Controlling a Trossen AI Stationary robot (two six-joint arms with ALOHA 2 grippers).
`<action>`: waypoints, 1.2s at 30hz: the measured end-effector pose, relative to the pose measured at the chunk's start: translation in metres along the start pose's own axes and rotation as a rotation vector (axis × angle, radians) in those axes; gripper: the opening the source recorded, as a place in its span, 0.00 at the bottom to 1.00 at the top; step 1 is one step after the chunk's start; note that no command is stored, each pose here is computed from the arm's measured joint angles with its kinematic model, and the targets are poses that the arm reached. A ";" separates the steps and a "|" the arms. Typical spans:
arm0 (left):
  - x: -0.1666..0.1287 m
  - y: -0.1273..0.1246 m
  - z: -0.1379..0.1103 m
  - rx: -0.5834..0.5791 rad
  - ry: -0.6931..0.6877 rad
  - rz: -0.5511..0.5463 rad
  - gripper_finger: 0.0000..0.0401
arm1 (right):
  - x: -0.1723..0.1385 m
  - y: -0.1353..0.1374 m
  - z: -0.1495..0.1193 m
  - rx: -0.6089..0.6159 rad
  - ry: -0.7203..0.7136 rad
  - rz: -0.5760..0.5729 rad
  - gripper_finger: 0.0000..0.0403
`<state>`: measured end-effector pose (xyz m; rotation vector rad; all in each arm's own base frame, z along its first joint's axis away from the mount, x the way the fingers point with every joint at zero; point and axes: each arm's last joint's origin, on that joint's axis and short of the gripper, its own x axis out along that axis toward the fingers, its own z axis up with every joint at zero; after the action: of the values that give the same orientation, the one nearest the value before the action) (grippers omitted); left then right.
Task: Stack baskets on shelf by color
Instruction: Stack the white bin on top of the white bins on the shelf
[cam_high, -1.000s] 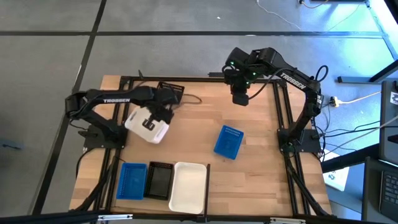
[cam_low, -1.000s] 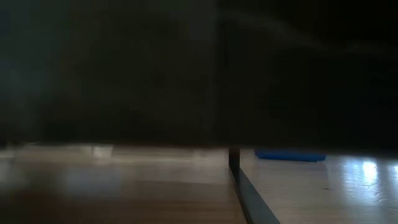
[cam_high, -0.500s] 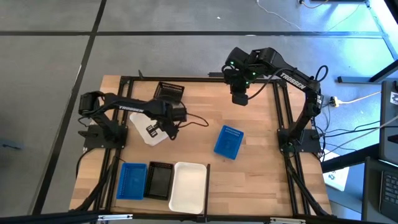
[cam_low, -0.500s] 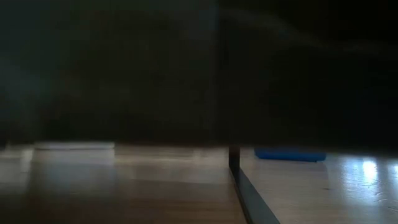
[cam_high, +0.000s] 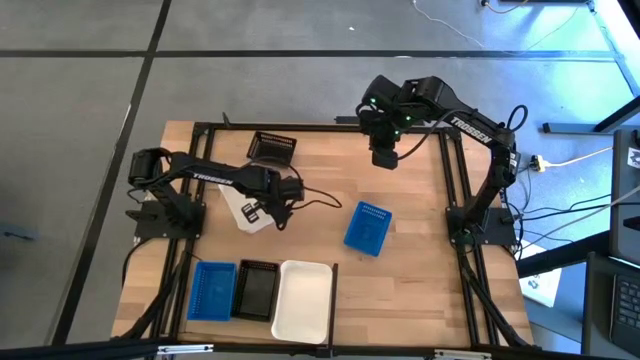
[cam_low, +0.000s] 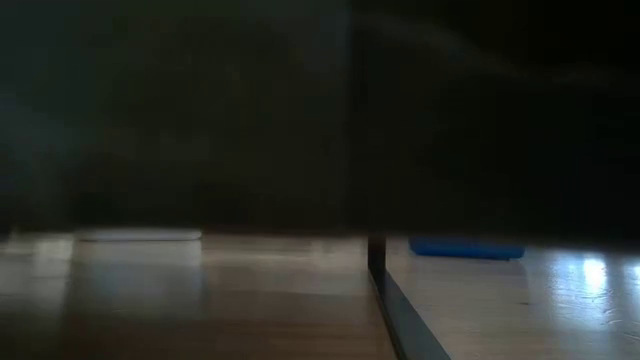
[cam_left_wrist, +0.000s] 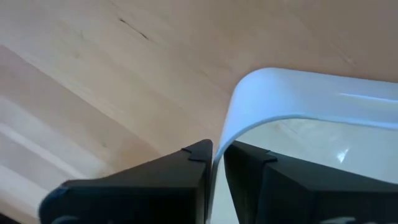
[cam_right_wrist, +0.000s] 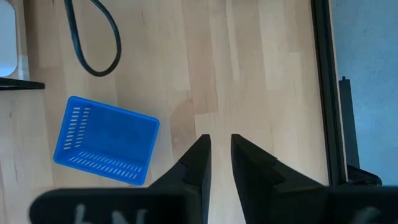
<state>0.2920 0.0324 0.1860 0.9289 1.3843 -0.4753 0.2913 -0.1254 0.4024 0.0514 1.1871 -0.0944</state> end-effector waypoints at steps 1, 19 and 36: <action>0.000 0.000 0.000 -0.001 -0.004 -0.002 0.08 | 0.000 0.000 0.000 0.000 0.000 0.000 0.15; -0.001 0.003 0.004 -0.050 -0.069 0.007 0.11 | 0.000 0.000 0.001 0.000 -0.007 -0.001 0.15; -0.002 0.003 0.003 -0.159 -0.065 0.016 0.12 | 0.000 0.000 0.001 -0.001 -0.007 0.000 0.15</action>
<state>0.2961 0.0311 0.1889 0.7881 1.3348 -0.3746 0.2919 -0.1255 0.4026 0.0504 1.1800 -0.0941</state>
